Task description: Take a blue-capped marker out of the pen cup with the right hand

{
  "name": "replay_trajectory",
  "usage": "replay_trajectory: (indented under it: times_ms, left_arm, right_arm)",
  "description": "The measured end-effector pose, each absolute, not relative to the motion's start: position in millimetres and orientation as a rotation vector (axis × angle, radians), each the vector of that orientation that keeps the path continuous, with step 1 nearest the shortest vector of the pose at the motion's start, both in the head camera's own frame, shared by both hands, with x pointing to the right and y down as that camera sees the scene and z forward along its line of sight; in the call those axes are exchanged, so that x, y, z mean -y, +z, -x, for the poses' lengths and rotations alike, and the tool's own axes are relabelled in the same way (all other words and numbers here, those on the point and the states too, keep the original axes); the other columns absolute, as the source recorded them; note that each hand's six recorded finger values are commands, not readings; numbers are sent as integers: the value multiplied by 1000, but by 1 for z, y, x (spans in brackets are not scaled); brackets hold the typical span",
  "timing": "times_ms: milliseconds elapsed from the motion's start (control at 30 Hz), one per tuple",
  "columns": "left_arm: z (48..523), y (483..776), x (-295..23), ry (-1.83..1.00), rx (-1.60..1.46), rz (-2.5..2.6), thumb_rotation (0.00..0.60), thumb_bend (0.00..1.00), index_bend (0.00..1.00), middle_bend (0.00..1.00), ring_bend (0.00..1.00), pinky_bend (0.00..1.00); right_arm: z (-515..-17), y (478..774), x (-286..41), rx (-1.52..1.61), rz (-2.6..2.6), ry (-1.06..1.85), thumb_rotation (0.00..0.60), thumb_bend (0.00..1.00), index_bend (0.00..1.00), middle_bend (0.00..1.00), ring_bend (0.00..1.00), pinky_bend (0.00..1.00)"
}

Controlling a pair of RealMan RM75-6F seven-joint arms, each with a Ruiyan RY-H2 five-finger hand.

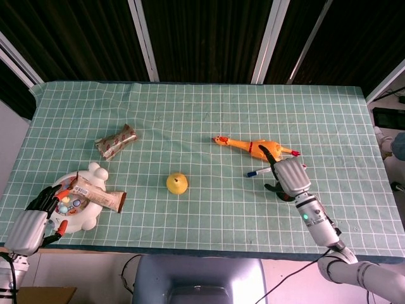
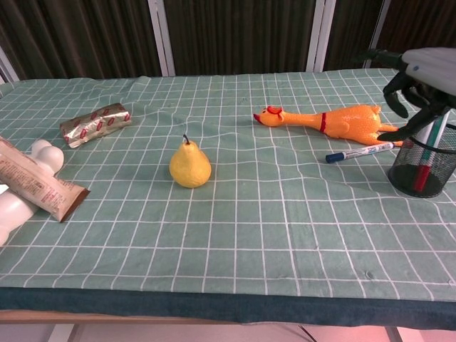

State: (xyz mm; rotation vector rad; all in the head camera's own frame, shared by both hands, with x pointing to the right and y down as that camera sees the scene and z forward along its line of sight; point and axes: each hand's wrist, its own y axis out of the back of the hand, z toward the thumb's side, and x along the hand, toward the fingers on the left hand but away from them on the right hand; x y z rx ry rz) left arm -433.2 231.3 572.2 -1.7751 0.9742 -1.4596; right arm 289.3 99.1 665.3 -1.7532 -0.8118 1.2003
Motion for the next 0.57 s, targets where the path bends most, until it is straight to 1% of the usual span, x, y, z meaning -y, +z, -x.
replay_trajectory:
  times_ms: [67,133,200,267,333,400,500,567]
  left_arm:
    - [433,573,-231,-1462,-971,1773,600,427,165,53,0,225]
    - [433,574,-231,-1465,-966,1770,600,427,165,53,0,225]
    - [432,575,-231,-1469,-960,1766,600,428,166,54,0,226]
    - [432,576,-231,-1474,-954,1763,600,428,166,55,0,226]
    - [430,577,-231,-1477,-950,1761,600,428,166,55,0,226]
    - [429,578,-231,-1479,-943,1756,600,428,166,55,0,226]
    - [427,580,-232,-1482,-934,1754,600,427,166,55,0,226]
    - [426,581,-232,-1483,-930,1752,600,427,166,55,0,226]
  right_arm:
    - [-302,638,-107,887,1748,1176,600,182,183,570,530,656]
    - [-320,610,-117,973,1716,1163,600,182,221,478,417,518]
    - [-347,585,-132,1050,1645,1180,600,182,235,402,329,366]
    - [-372,565,-149,1102,1572,1222,600,182,238,332,248,249]
    - [-400,549,-172,1135,1501,1305,600,182,230,277,189,207]
    - [-422,541,-193,1136,1447,1413,600,182,209,244,160,198]
    - [-440,540,-208,1111,1405,1524,600,182,187,221,143,195]
    - [-444,542,-212,1099,1410,1550,600,182,180,217,141,194]
